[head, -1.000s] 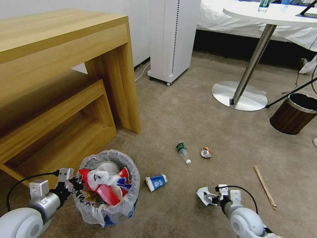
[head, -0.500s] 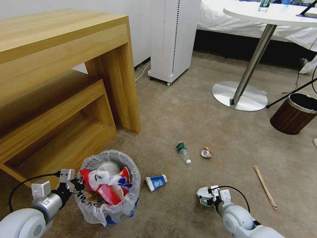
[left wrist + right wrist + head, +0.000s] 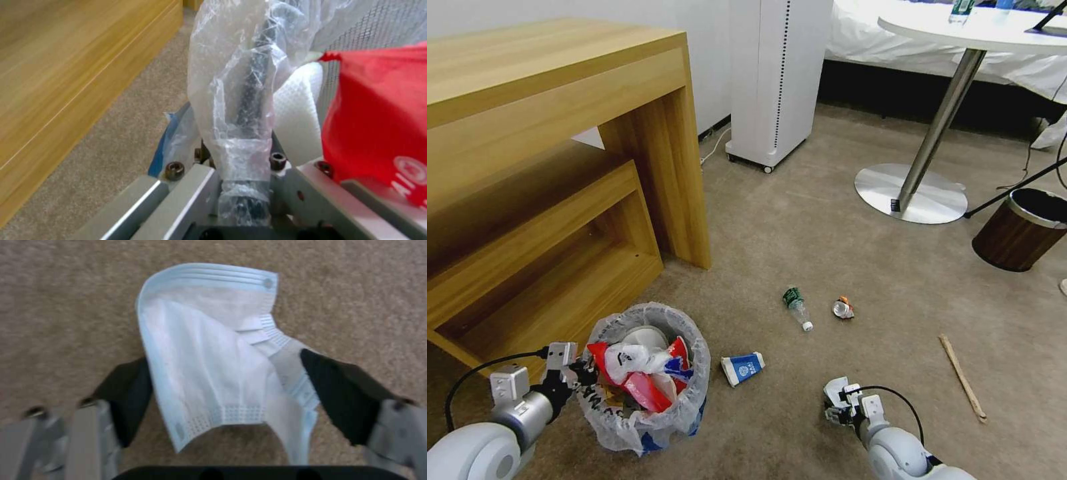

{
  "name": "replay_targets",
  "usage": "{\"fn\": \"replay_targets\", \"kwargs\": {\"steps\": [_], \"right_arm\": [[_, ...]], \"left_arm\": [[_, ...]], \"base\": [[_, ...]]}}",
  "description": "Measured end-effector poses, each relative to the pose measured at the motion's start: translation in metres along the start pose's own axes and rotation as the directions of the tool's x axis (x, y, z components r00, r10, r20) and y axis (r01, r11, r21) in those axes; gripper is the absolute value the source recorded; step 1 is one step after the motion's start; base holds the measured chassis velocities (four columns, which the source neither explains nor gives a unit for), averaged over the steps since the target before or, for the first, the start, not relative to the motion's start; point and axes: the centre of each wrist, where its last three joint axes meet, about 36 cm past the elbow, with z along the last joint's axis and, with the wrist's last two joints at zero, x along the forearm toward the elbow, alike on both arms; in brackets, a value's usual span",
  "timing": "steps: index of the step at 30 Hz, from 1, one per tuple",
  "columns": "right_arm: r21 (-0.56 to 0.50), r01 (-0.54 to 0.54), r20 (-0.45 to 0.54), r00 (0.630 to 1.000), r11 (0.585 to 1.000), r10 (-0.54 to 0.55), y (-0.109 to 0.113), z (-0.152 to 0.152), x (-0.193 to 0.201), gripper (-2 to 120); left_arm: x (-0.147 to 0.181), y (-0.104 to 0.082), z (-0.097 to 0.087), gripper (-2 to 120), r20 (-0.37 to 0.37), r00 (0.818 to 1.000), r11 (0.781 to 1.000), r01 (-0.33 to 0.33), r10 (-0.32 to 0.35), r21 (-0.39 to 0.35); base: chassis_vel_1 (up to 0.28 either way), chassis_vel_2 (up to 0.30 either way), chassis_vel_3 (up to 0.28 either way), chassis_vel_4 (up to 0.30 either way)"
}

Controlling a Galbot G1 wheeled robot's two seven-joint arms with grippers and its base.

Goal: Pick up the trash bin and place the garbage on the floor into it.

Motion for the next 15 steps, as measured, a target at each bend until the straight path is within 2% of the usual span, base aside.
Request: {"fn": "replay_targets", "kwargs": {"steps": [1, 3, 4, 6, 7, 9, 11, 14, 15], "right_arm": [[0.003, -0.006, 0.004, 1.0, 1.0, 0.006, -0.001, 0.002, -0.001, 78], [0.003, -0.006, 0.004, 1.0, 1.0, 0.006, -0.001, 0.002, -0.001, 78], [0.007, -0.013, 0.01, 1.0, 1.0, 0.013, -0.002, 0.005, -0.003, 64], [0.013, -0.018, 0.017, 1.0, 1.0, 0.018, -0.002, 0.011, -0.004, 54], [0.013, -0.018, 0.017, 1.0, 1.0, 0.018, -0.002, 0.011, -0.004, 54], [0.015, -0.018, 0.021, 1.0, 1.0, 0.018, -0.002, 0.014, -0.004, 43], [0.017, -0.018, 0.024, 1.0, 1.0, 0.017, -0.001, 0.015, -0.004, 41], [0.024, -0.019, 0.036, 0.999, 1.0, 0.018, -0.001, 0.02, -0.006, 26], [0.024, -0.019, 0.036, 0.999, 1.0, 0.018, -0.001, 0.02, -0.006, 26]], "left_arm": [[0.0, 0.0, 0.0, 1, 0.0, 1.0, 1.0, -0.001, 0.001, 0.0], [0.0, 0.0, 0.0, 1, 0.0, 1.0, 1.0, -0.001, 0.001, 0.0], [-0.002, 0.0, 0.0, 1, 0.001, 1.0, 1.0, -0.003, 0.003, 0.001], [-0.003, 0.001, 0.001, 1, 0.001, 1.0, 1.0, -0.001, 0.001, 0.003], [-0.003, 0.001, 0.001, 1, 0.001, 1.0, 1.0, -0.001, 0.001, 0.003], [-0.003, 0.002, 0.002, 1, 0.002, 1.0, 1.0, 0.002, -0.002, 0.004], [-0.004, 0.002, 0.002, 1, 0.003, 1.0, 1.0, 0.002, -0.002, 0.005], [-0.005, 0.003, 0.002, 1, 0.005, 1.0, 1.0, 0.001, -0.001, 0.006], [-0.005, 0.003, 0.002, 1, 0.005, 1.0, 1.0, 0.001, -0.001, 0.006]], "base": [[0.0, 0.0, 0.0, 0.0], [0.0, 0.0, 0.0, 0.0], [0.0, 0.0, 0.0, 0.0], [0.0, 0.0, 0.0, 0.0], [0.0, 0.0, 0.0, 0.0], [0.0, 0.0, 0.0, 0.0], [0.0, 0.0, 0.0, 0.0], [0.0, 0.0, 0.0, 0.0], [0.0, 0.0, 0.0, 0.0]]}}
